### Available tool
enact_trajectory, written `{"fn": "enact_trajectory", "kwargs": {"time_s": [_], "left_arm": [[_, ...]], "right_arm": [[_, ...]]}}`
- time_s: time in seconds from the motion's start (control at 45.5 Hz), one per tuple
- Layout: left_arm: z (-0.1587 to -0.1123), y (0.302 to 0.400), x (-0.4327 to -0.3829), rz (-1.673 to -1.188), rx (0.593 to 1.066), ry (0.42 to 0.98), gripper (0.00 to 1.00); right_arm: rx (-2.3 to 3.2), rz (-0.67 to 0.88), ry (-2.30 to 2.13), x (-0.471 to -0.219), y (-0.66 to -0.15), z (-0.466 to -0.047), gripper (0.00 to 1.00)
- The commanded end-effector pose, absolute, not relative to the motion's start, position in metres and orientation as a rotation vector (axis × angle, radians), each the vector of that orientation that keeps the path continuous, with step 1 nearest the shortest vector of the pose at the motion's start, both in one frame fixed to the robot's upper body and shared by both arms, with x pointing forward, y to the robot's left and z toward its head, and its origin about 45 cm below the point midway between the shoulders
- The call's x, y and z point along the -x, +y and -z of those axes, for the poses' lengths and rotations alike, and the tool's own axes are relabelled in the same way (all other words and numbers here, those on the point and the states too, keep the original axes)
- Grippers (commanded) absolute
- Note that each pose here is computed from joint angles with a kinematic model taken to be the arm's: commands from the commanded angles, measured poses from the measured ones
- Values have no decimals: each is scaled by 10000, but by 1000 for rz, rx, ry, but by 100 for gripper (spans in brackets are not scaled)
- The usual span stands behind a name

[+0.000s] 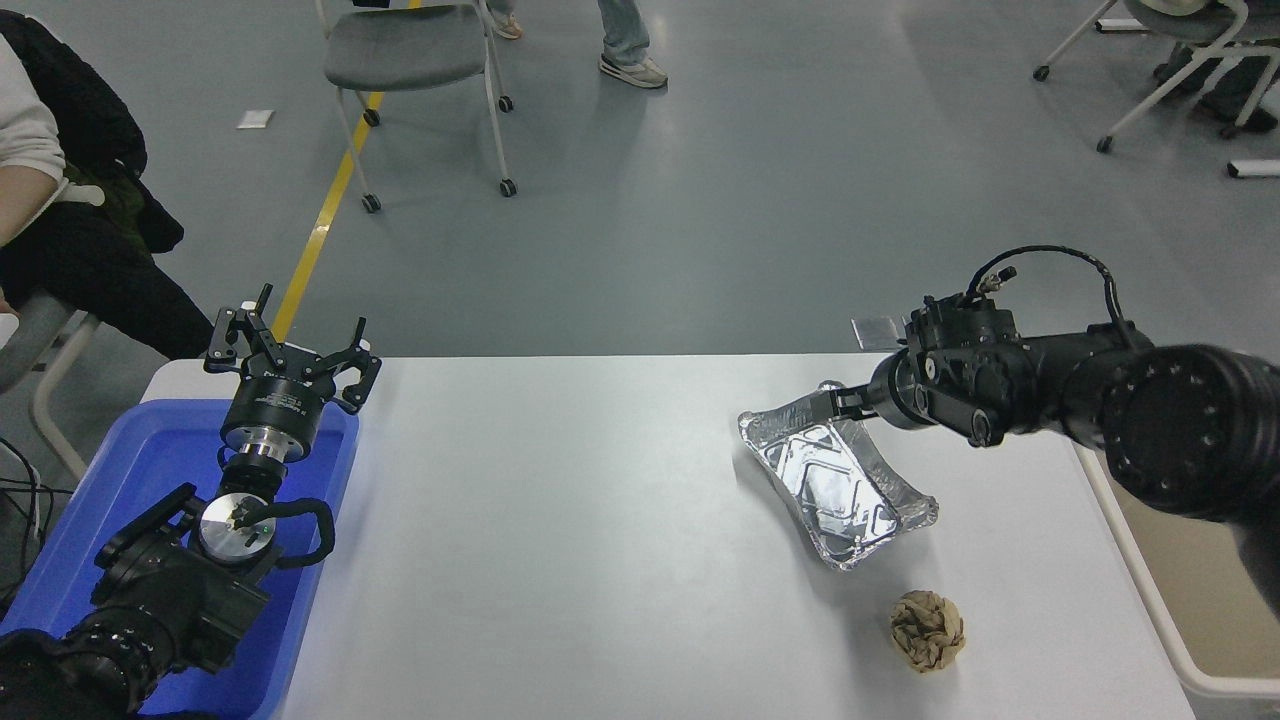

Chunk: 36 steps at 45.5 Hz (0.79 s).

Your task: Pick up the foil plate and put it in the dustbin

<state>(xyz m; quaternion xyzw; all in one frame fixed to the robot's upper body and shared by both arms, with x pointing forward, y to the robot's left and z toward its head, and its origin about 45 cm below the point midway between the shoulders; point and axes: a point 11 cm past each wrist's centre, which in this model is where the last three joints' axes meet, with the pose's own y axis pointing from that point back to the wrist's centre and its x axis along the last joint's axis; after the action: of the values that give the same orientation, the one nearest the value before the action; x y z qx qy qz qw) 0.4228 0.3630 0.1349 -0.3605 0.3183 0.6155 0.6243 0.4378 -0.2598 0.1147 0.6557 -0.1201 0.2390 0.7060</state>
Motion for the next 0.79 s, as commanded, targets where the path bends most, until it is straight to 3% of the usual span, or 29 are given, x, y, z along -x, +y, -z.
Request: {"fn": "enact_trajectory", "kwargs": {"time_s": [0.0,0.571,0.769], "left_arm": [[-1351,3635,-4228,-1413,828,730,99],[-1350,3633,-4227,-1413,826,730,99],[-1350,3633,-4227,-1413,826,730,99]], "right_arm": [[-1427,-598,-260,-4271,-2625,-882,100],[-1379,-632,-244,-4071,-2830,-556,99],[-1383,-641,-251,-4041,-2831,-518,93]]}}
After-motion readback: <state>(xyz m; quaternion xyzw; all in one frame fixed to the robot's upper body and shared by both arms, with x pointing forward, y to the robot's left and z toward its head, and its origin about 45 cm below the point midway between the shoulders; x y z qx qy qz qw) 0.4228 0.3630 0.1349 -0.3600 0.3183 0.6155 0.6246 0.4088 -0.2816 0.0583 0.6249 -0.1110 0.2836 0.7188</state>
